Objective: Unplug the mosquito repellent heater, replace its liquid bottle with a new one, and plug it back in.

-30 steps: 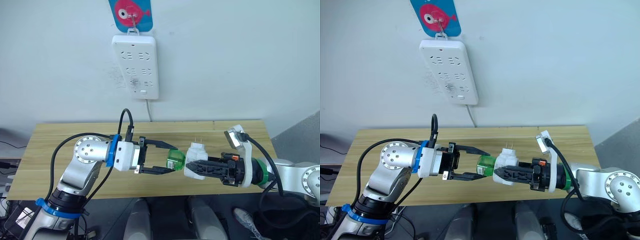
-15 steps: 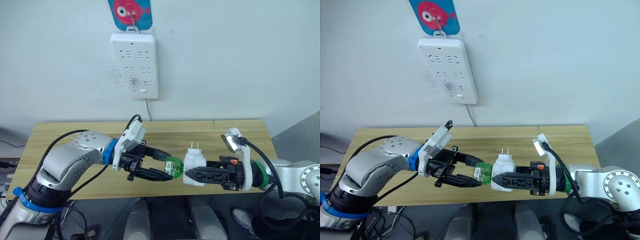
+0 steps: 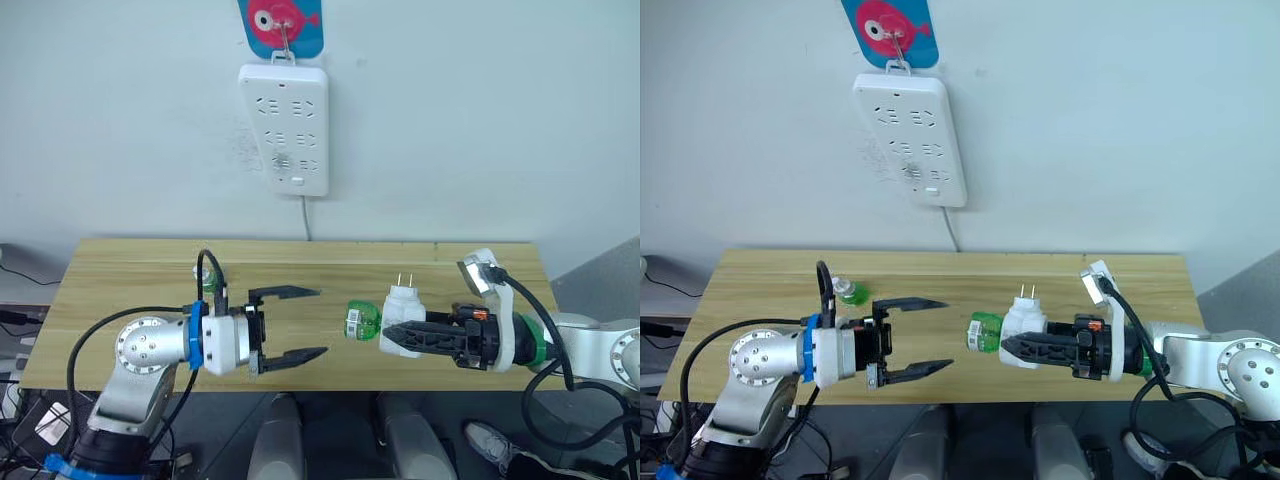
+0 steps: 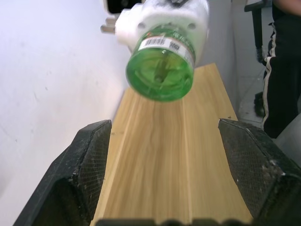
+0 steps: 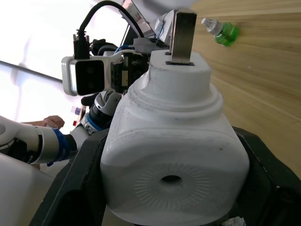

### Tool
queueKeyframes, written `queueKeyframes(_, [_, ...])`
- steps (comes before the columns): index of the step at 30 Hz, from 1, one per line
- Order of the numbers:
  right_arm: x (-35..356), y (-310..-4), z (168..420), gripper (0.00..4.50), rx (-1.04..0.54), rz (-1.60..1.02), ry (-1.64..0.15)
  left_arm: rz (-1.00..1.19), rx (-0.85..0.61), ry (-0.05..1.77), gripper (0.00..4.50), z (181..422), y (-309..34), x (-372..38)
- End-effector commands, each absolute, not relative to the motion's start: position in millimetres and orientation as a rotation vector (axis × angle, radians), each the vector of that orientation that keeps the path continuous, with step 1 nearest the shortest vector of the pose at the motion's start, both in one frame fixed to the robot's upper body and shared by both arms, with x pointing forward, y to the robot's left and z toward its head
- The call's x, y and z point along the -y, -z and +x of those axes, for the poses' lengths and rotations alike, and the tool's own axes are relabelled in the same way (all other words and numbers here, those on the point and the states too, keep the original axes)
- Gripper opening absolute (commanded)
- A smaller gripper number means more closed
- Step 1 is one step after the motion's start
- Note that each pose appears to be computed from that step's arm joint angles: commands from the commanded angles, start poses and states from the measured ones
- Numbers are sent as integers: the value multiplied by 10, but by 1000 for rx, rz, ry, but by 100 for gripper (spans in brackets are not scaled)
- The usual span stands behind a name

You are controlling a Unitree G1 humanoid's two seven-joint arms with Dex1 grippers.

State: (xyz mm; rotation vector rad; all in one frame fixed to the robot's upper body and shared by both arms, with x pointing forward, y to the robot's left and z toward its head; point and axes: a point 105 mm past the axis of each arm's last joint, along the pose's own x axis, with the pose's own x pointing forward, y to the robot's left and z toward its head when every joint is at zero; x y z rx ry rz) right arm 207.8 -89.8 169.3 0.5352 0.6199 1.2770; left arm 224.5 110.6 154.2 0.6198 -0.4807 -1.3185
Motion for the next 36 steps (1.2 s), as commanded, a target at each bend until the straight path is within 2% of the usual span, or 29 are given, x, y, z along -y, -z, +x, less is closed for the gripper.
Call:
queueKeyframes(1, [852,-1754,2009,307,-609,517,-1339,639,582,1314,389,2199,-1705,-985])
queueKeyframes(16, [766,-1761,2004,307,-630,494,-1394,602,606,1433,389,2129,-1685,-792])
queueKeyframes(19, [767,-1763,2010,307,-630,496,-1392,581,608,1455,334,2093,-1693,-772])
queueKeyframes(22, [770,-1761,2017,307,-630,496,-1387,574,607,1459,240,2078,-1706,-771])
queueKeyframes(24, [775,-1754,2025,307,-632,494,-1381,568,589,1481,226,2048,-1711,-776])
queueKeyframes(28, [780,-1744,2044,307,-630,490,-1371,528,476,1549,226,1998,-1681,-790])
queueKeyframes(29, [783,-1740,2048,307,-629,479,-1370,435,304,1573,226,2030,-1646,-792])
queueKeyframes(30, [786,-1733,2047,307,-629,458,-1375,241,87,1587,226,2066,-1665,-796])
queueKeyframes(31, [787,-1732,2048,307,-629,450,-1376,86,-115,1623,226,2033,-1660,-808])
queueKeyframes(32, [787,-1731,2050,307,-629,446,-1378,-11,-256,1647,226,1982,-1670,-814])
queueKeyframes(36, [793,-1741,2038,307,-631,445,-1391,-67,-332,1623,226,2045,-1763,-828])
